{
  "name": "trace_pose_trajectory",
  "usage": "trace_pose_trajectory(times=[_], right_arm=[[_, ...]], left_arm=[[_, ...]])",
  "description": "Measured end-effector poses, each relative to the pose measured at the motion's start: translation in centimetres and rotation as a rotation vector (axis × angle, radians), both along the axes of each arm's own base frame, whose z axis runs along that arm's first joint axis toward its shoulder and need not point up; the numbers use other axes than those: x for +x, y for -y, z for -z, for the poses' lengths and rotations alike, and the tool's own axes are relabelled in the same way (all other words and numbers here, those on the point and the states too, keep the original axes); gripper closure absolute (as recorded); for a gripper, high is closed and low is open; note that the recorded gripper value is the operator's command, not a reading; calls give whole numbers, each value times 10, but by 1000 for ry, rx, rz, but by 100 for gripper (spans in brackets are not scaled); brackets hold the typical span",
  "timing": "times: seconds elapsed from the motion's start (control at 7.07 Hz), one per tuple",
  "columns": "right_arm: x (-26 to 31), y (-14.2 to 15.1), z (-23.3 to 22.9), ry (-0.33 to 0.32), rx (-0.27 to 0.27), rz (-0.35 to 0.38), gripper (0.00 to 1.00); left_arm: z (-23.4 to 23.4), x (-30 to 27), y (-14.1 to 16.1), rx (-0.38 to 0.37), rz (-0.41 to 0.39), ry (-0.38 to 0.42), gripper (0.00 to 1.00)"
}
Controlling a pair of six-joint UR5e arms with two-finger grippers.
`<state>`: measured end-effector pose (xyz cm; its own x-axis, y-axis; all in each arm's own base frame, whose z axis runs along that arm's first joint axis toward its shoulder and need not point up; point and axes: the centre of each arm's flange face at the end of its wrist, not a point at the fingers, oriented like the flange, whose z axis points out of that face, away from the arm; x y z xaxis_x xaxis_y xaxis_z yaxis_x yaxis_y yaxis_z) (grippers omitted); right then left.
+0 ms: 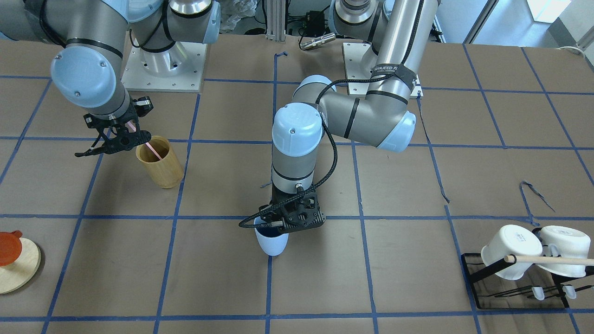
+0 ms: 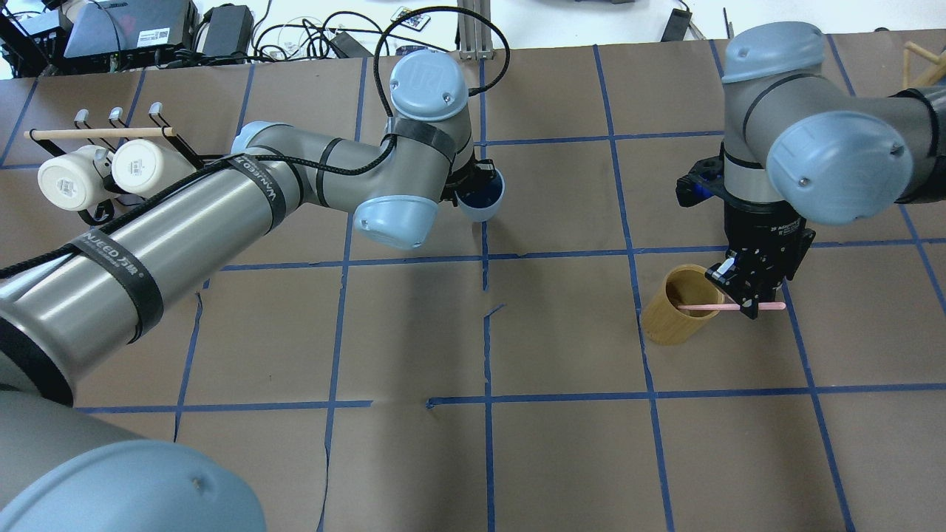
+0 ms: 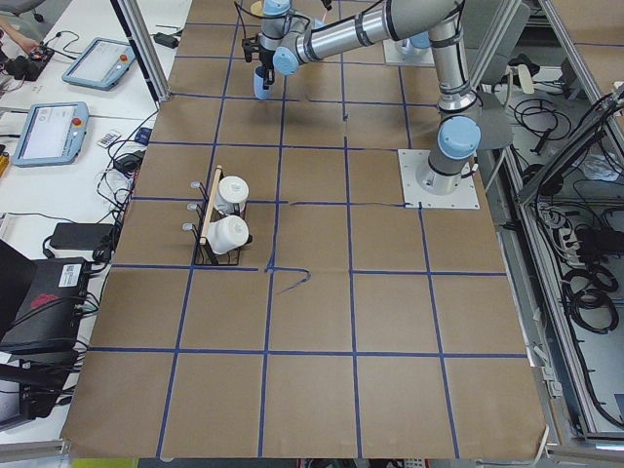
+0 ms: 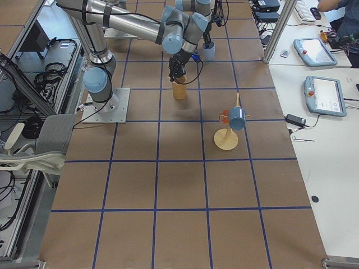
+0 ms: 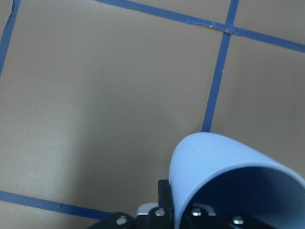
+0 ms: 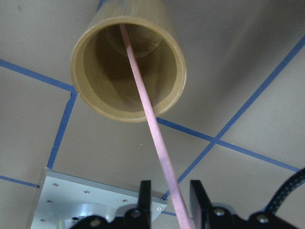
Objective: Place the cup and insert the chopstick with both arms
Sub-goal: 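Carry the blue cup toward the table center with the left gripper, then release the blue cup and raise the left gripper while the right lifts the chopstick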
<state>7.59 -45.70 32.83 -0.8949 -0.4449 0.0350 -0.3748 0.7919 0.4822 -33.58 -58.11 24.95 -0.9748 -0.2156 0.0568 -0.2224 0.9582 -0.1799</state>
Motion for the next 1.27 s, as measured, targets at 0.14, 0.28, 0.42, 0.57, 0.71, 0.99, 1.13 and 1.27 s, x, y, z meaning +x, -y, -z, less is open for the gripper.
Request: trace_pose_trajectory(times=[0.14,0.28,0.42,0.57,0.71,0.99,1.13,1.27], right_arm=[[0,-1,2,0,3,0,83],[0,-1,2,0,4,0,90],[0,-1,2,2,6,1,93],[1,-1,2,7,6,2,94],[1,-1,1,12,4,4,94],[2,1,-2,23,-3,11,100],[5,1,-3,46,-9,26,100],[7,1,-4,67,-15,44,100]], left_arm=[[7,-2,1,8,4,3,32],[9,-3,1,9,10,4,3],[7,-4,1,3,18,4,0],[-2,-5,1,-13,29,0,0],[-21,-2,-2,-38,64,-1,0],[-74,38,3,-96,210,34,0],[-101,74,7,-94,230,43,0],[-126,112,5,-58,234,49,0]])
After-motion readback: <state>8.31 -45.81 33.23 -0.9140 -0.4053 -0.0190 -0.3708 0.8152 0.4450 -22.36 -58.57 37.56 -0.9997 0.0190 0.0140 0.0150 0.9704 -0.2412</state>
